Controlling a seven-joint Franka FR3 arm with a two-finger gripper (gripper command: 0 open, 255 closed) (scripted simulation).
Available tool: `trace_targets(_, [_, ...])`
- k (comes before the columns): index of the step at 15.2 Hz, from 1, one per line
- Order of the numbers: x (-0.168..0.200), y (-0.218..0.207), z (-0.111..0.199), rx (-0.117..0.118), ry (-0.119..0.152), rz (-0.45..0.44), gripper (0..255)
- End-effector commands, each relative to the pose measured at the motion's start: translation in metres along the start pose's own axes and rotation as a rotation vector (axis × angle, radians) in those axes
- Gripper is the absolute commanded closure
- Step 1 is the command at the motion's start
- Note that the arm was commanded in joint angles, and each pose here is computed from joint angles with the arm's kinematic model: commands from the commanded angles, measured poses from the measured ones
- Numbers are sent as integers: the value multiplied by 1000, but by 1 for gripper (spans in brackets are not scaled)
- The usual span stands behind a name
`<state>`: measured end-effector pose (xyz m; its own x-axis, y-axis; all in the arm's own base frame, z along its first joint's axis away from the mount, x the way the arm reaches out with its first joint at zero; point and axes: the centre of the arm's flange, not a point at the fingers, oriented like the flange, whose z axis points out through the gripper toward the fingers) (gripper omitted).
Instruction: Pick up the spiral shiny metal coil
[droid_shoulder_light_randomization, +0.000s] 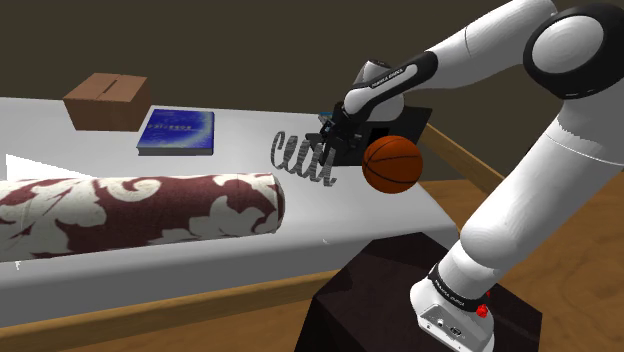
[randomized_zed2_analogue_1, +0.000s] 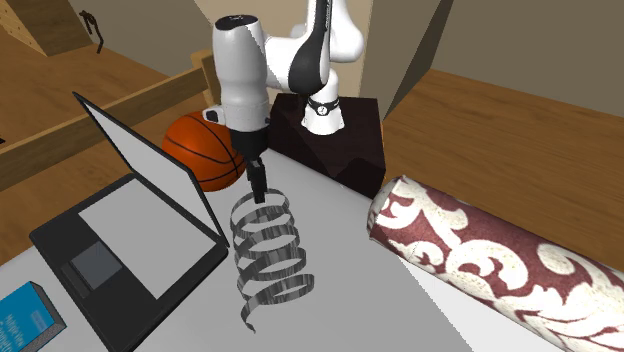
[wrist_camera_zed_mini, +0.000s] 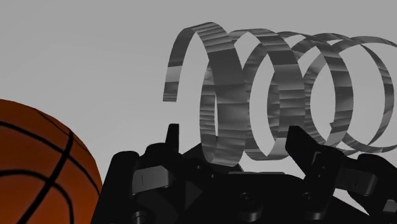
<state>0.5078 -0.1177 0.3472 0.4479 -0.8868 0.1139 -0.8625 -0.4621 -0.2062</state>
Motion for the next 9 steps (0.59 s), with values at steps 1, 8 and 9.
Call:
trace_targets(1, [0, 0, 6, 1, 0, 0, 0])
trace_targets(8, [2, 0, 6, 0, 0, 0, 255])
trace_targets(9, [1, 0, 6, 0, 0, 0, 255])
